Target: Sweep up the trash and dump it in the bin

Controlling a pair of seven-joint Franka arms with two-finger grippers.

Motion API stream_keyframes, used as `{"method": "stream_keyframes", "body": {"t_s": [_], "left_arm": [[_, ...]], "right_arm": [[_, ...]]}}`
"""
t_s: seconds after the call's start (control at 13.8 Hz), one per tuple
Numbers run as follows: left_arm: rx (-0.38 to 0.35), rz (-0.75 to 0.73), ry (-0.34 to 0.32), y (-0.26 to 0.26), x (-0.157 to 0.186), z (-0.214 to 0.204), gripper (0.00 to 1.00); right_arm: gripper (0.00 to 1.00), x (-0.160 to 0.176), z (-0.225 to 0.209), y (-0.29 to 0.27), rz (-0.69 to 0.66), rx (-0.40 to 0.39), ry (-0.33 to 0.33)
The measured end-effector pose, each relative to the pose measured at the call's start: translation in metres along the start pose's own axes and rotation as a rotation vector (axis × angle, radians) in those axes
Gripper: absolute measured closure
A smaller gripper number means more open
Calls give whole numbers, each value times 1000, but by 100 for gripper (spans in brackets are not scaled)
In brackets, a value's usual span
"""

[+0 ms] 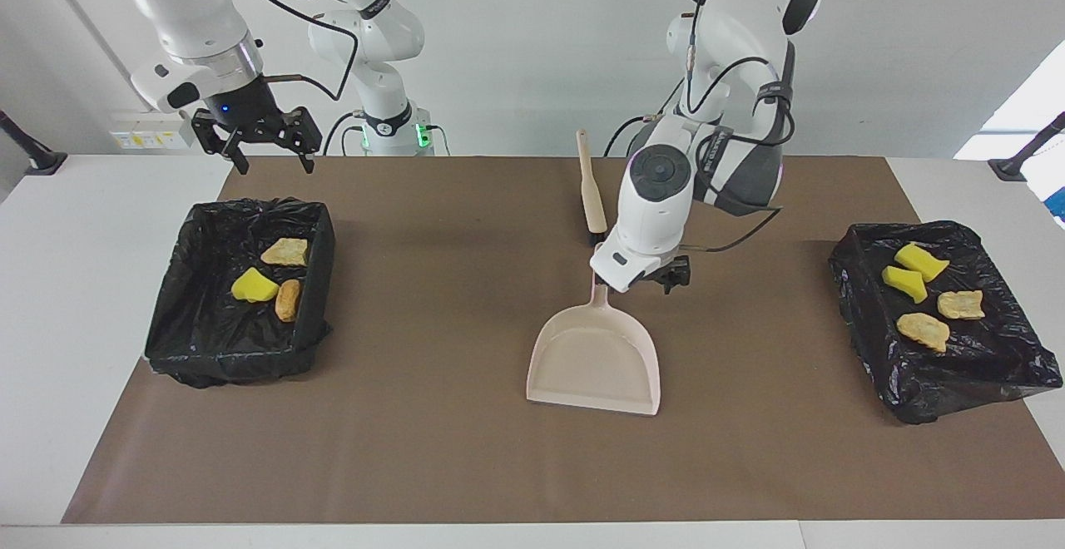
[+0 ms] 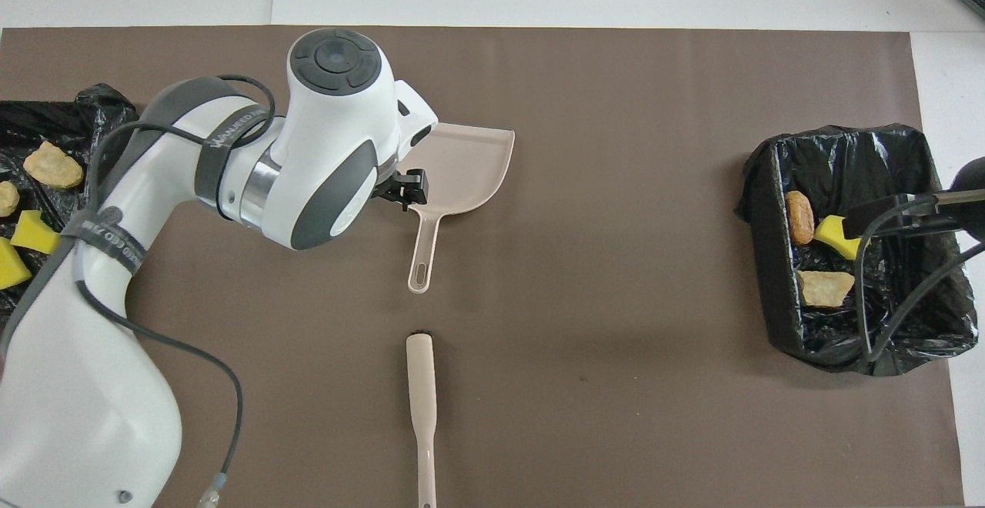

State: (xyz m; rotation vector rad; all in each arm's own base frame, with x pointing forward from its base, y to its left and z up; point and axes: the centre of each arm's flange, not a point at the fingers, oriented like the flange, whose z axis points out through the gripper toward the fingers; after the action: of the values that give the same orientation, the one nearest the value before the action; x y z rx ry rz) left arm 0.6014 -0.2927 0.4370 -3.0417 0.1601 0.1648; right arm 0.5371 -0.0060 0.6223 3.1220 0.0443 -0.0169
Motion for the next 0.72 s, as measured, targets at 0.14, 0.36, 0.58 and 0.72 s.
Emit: {"method": "stream_keyframes", "body": {"t_s": [0.14, 0.36, 0.58, 0.72], "left_arm": [[-22, 0, 3, -33, -9, -17, 0], [-27, 70, 26, -91, -31, -50, 0], [-35, 97, 58, -149, -60, -95, 0], [-49, 109, 80, -180, -79, -123, 0]], "right_arm": [[0, 0, 0, 0, 0, 0, 0], [0, 0, 0, 0, 0, 0, 0], [0, 0, 0, 0, 0, 0, 0], [0, 0, 0, 0, 0, 0, 0]]}}
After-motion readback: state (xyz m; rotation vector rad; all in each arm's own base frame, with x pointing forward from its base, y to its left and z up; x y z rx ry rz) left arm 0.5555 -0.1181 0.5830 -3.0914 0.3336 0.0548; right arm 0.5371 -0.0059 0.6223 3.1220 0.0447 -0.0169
